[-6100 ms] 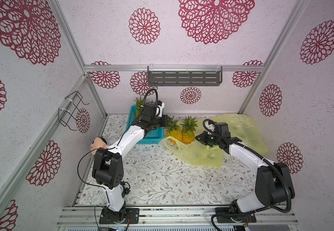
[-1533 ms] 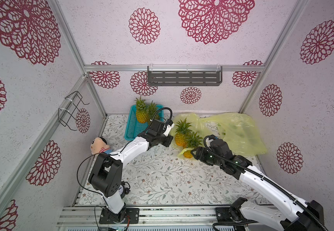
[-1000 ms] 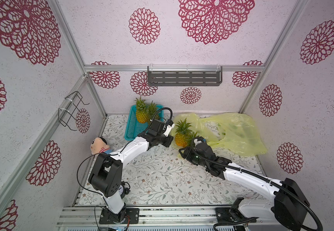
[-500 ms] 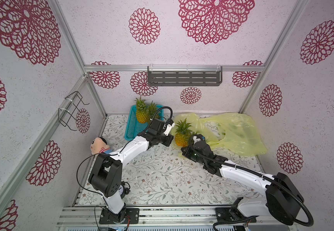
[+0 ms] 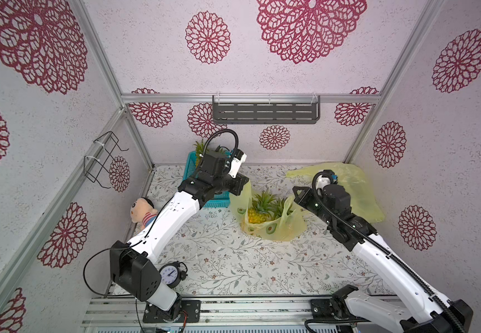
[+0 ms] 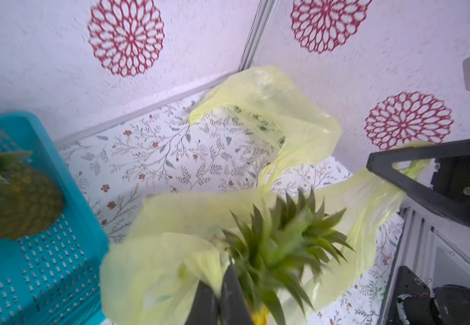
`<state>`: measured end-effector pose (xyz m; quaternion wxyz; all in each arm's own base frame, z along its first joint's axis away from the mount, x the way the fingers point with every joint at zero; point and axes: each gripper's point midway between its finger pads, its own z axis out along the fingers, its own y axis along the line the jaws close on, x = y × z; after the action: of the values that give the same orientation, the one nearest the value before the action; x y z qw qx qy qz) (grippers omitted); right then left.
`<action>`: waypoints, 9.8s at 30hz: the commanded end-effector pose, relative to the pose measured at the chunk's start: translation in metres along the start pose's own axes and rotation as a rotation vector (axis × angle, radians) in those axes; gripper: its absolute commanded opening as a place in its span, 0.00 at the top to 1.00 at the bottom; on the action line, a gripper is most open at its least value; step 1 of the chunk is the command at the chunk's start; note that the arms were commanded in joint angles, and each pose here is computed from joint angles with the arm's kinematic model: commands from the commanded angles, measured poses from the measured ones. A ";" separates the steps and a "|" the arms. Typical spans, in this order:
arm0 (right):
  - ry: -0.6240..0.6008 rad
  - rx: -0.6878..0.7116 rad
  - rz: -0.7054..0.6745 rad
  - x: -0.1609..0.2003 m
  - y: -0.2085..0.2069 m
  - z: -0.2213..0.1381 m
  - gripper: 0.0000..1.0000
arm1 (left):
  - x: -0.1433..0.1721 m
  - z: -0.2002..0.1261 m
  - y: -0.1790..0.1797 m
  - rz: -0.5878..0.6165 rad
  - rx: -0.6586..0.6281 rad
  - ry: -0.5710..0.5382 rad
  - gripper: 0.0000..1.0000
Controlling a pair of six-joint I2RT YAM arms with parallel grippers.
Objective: Place the pineapple into a plastic bag & tie a knot
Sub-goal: Adjust the plastic bag at the center of the board, then cross the plastic bag at the center of the board.
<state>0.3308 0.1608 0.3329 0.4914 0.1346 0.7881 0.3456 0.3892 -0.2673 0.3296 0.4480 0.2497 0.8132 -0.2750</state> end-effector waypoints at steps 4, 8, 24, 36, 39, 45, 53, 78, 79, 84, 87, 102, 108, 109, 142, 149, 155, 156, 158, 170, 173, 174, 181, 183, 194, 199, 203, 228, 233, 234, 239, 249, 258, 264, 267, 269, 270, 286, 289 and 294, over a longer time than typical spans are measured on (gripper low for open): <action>-0.142 -0.097 -0.169 -0.079 0.045 -0.030 1.00 | -0.070 -0.050 0.005 0.018 -0.090 -0.160 1.00; -0.182 -0.132 -0.206 -0.111 0.060 -0.030 1.00 | -0.101 -0.072 0.008 0.025 -0.144 -0.244 1.00; -0.056 -0.208 -0.213 -0.106 0.039 0.004 1.00 | -0.062 -0.065 0.034 -0.102 -0.196 -0.207 1.00; 0.017 -0.220 -0.217 -0.105 0.034 0.025 1.00 | -0.036 -0.076 0.071 -0.219 -0.280 -0.159 1.00; 0.013 -0.225 -0.234 -0.105 0.037 0.018 1.00 | -0.034 -0.078 0.059 -0.213 -0.222 -0.162 1.00; 0.067 -0.227 -0.232 -0.083 0.032 0.002 1.00 | -0.014 -0.089 0.041 -0.209 -0.156 -0.159 0.95; 0.164 -0.397 -0.185 -0.040 0.043 -0.024 0.59 | 0.003 -0.099 0.031 -0.154 -0.111 -0.243 0.15; 0.083 -0.306 -0.133 -0.038 0.025 -0.044 0.85 | -0.045 -0.079 0.049 -0.048 -0.127 -0.500 0.31; 0.081 -0.299 -0.138 -0.039 0.025 -0.043 0.88 | -0.047 -0.079 0.049 -0.047 -0.122 -0.503 0.38; 0.055 -0.270 -0.185 -0.054 0.030 -0.041 1.00 | -0.058 -0.081 0.048 -0.043 -0.120 -0.524 1.00; 0.024 -0.238 -0.248 -0.073 0.037 -0.041 1.00 | -0.074 -0.092 0.040 -0.025 -0.110 -0.536 1.00; 0.177 -0.476 -0.348 -0.043 0.068 -0.041 1.00 | -0.048 -0.086 0.005 -0.054 0.067 -0.447 1.00; 0.320 -0.515 -0.405 0.011 0.073 -0.029 1.00 | -0.041 -0.053 -0.011 -0.053 0.123 -0.394 1.00; 0.344 -0.511 -0.419 0.022 0.074 -0.025 1.00 | -0.041 -0.046 -0.014 -0.054 0.128 -0.387 1.00; 0.028 -0.089 -0.370 -0.070 0.022 0.012 0.44 | -0.041 -0.001 -0.018 -0.051 0.082 -0.350 1.00; 0.215 -0.304 -0.444 -0.037 0.056 0.051 0.49 | -0.058 -0.017 -0.031 -0.027 0.126 -0.388 1.00; 0.319 -0.464 -0.544 0.005 0.084 0.055 0.49 | -0.060 -0.006 -0.030 -0.052 0.135 -0.356 1.00; 0.334 -0.486 -0.557 0.011 0.087 0.055 0.49 | -0.060 -0.003 -0.030 -0.059 0.136 -0.347 1.00; 0.362 -0.524 -0.592 0.024 0.091 0.054 0.48 | -0.061 0.003 -0.029 -0.076 0.143 -0.329 1.00; 0.251 -0.567 -0.827 0.044 0.111 0.077 0.16 | -0.066 0.014 -0.033 -0.115 0.185 -0.284 0.93; 0.210 -0.552 -0.849 0.041 0.113 0.089 0.14 | -0.069 0.011 -0.036 -0.120 0.196 -0.289 0.88; 0.194 -0.546 -0.853 0.038 0.113 0.093 0.13 | -0.070 0.009 -0.036 -0.125 0.198 -0.291 0.86; 0.108 -0.603 -0.821 0.029 0.130 0.108 0.15 | -0.080 -0.014 -0.028 -0.165 0.197 -0.334 0.59; 0.091 -0.606 -0.800 0.026 0.132 0.111 0.16 | -0.080 -0.023 -0.024 -0.172 0.187 -0.354 0.49; 0.050 -0.641 -0.716 0.014 0.145 0.107 0.28 | -0.050 -0.057 0.022 -0.119 0.007 -0.429 0.10; 0.030 -0.640 -0.655 0.003 0.151 0.095 0.36 | -0.030 -0.053 0.021 0.032 -0.006 -0.423 0.01; 0.052 -0.627 -0.604 -0.001 0.152 0.087 0.44 | -0.028 -0.046 0.012 0.134 0.039 -0.424 0.00; 0.185 -0.565 -0.450 -0.004 0.150 0.069 0.96 | -0.019 0.025 -0.042 0.319 0.433 -0.362 0.05; 0.189 -0.540 -0.421 -0.007 0.149 0.075 0.95 | -0.016 0.038 -0.041 0.298 0.397 -0.349 0.18; 0.191 -0.541 -0.413 -0.008 0.150 0.075 0.95 | -0.015 0.043 -0.037 0.295 0.360 -0.341 0.26; 0.213 -0.511 -0.391 -0.011 0.145 0.070 0.84 | -0.016 0.057 -0.014 0.284 0.202 -0.304 0.77; 0.282 -0.355 -0.345 -0.025 0.106 0.048 0.44 | -0.010 0.057 -0.016 0.299 0.205 -0.268 1.00; 0.362 -0.442 -0.421 -0.019 0.123 0.058 0.42 | -0.005 0.058 -0.020 0.307 0.223 -0.244 1.00; 0.383 -0.473 -0.419 -0.017 0.128 0.073 0.43 | -0.005 0.058 -0.022 0.319 0.224 -0.247 1.00; 0.390 -0.505 -0.419 -0.016 0.133 0.076 0.47 | -0.005 0.058 -0.022 0.322 0.224 -0.246 1.00; 0.390 -0.523 -0.419 -0.015 0.135 0.079 0.55 | -0.005 0.060 -0.023 0.321 0.227 -0.241 1.00; 0.391 -0.526 -0.414 -0.015 0.134 0.081 0.57 | -0.005 0.060 -0.022 0.318 0.228 -0.237 1.00; 0.345 -0.567 -0.404 -0.019 0.134 0.078 1.00 | -0.001 0.056 -0.025 0.319 0.240 -0.216 0.84; 0.297 -0.508 -0.392 -0.031 0.119 0.077 1.00 | 0.000 0.044 -0.025 0.332 0.205 -0.217 0.41; 0.264 -0.473 -0.375 -0.038 0.100 0.071 1.00 | 0.010 0.017 -0.023 0.343 0.107 -0.225 0.15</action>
<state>0.4021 0.2561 0.3712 0.4055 -0.1790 0.7811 0.4399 0.3933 -0.3044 0.2952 0.5333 0.3768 0.6993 -0.2910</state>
